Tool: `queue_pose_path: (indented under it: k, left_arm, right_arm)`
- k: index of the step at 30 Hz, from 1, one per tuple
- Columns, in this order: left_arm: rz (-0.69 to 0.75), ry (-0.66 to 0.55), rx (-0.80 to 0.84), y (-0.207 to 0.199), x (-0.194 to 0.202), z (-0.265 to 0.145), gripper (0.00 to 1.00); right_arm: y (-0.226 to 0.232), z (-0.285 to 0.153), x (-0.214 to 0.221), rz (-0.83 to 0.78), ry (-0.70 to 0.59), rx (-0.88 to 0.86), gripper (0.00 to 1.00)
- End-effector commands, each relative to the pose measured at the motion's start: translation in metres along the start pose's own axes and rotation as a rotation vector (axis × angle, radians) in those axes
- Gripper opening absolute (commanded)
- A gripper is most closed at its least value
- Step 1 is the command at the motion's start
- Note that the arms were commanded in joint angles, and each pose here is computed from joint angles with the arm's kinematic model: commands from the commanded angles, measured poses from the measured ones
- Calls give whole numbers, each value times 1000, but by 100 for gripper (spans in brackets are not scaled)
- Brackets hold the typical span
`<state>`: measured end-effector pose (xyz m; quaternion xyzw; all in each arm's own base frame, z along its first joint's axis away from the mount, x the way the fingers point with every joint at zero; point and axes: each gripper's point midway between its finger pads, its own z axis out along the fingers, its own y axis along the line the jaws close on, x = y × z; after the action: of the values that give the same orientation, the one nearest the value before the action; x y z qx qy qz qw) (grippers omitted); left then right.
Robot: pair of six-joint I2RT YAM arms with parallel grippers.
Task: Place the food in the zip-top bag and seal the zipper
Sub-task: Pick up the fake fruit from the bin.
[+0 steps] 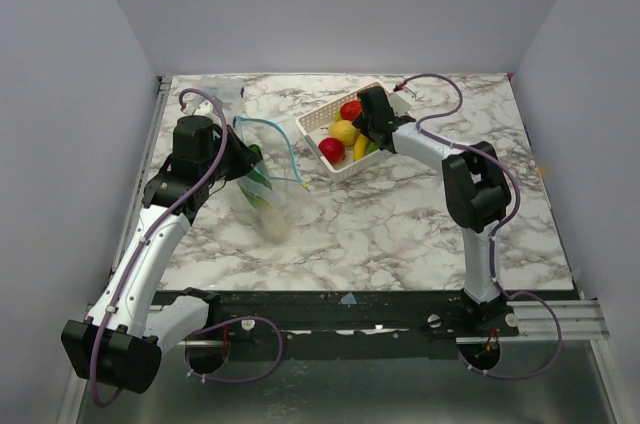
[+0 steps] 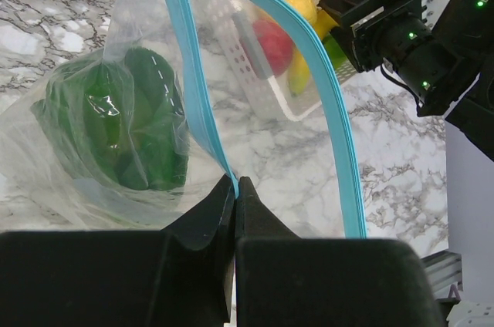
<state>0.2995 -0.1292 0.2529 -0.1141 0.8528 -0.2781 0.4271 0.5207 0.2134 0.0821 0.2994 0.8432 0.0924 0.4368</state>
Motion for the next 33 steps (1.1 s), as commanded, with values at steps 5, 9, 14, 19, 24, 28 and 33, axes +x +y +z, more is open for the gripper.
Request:
queue_pose_path:
  k: [5, 9, 14, 19, 24, 28, 33]
  left_arm:
    - [21, 6, 40, -6, 3, -1, 0]
    - [21, 10, 43, -7, 4, -1, 0]
    - [22, 10, 42, -6, 4, -1, 0]
    - [23, 14, 45, -7, 4, 0, 0]
    - [22, 19, 50, -8, 5, 0, 0]
    - [24, 14, 48, -8, 4, -1, 0]
    - [25, 7, 49, -8, 4, -2, 0]
  right_arm:
    - [-6, 12, 5, 4, -23, 18, 49]
    - [-9, 15, 9, -4, -15, 28, 52]
    - [-3, 10, 15, -8, 36, -4, 49]
    - [1, -7, 23, -3, 135, -18, 37]
    - [-9, -7, 26, -68, 169, 42, 36]
    - [-13, 3, 46, -90, 228, 44, 38]
    - [-20, 22, 68, -87, 272, 85, 39]
